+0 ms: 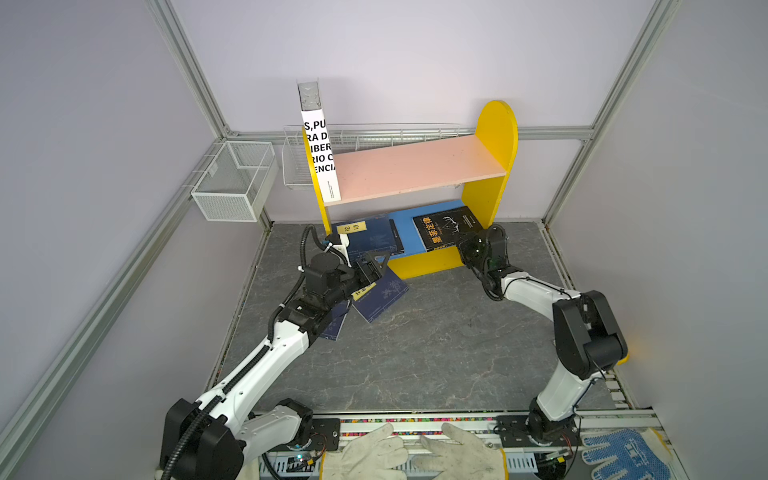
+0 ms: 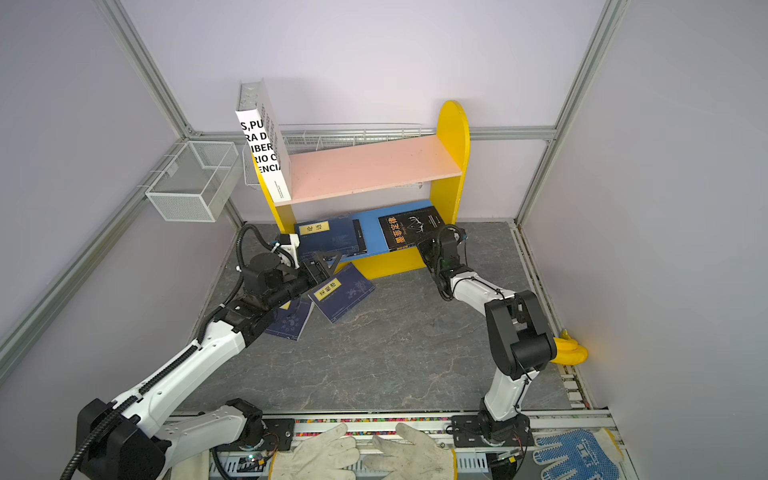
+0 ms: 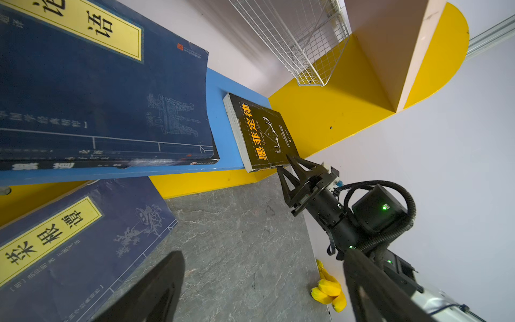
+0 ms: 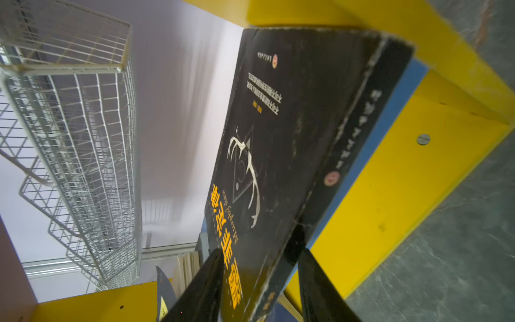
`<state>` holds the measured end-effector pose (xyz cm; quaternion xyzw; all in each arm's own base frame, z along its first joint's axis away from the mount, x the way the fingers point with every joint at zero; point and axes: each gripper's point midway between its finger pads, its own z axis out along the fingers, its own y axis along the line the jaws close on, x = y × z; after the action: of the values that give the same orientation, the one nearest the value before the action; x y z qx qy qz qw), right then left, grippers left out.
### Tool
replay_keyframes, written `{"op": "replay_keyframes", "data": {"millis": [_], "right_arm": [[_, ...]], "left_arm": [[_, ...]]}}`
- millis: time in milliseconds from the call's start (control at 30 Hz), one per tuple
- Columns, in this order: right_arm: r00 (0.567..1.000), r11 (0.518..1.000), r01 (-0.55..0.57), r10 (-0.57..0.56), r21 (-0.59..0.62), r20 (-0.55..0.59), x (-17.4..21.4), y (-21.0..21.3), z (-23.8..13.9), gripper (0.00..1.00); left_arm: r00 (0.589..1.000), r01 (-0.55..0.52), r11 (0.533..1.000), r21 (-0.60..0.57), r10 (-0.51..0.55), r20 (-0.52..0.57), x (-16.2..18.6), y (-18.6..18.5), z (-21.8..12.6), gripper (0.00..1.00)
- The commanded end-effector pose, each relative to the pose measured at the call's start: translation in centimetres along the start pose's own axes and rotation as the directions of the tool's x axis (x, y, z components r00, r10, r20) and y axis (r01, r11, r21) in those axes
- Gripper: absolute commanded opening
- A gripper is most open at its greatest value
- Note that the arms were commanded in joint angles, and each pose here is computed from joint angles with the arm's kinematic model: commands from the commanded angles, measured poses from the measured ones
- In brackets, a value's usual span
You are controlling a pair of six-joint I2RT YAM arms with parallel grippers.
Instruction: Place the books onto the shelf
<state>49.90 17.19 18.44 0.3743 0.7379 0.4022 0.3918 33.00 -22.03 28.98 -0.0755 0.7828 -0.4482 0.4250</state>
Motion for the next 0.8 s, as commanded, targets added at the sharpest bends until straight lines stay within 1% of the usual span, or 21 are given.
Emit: {"op": "replay_keyframes", "data": {"millis": [0,133,333,767], "right_arm": [[0.999,0.998,0.046,-0.046,0.040,-0.002,-0.1,0.8,-1.1,0.43],[1.000,1.000,0.031,-0.031,0.002,-0.007,0.2,1.5,-1.1,0.36],[0.999,0.999,0.048,-0.048,0.002,-0.016,0.6,2.0,-1.0,0.31],[0.999,0.999,0.032,-0.032,-0.007,-0.010,0.7,2.0,0.2,0.28]], "left_arm": [[1.000,0.003,1.000,0.027,-0.003,0.004,-0.1,-0.3,0.1,0.90],[1.000,0.004,1.000,0.029,-0.004,0.004,-0.1,-0.3,0.2,0.90],[1.000,0.003,1.000,0.021,-0.004,0.007,0.0,0.0,-0.1,0.90],[1.000,0.001,1.000,0.013,-0.001,0.009,0.1,0.2,-0.2,0.90]]}}
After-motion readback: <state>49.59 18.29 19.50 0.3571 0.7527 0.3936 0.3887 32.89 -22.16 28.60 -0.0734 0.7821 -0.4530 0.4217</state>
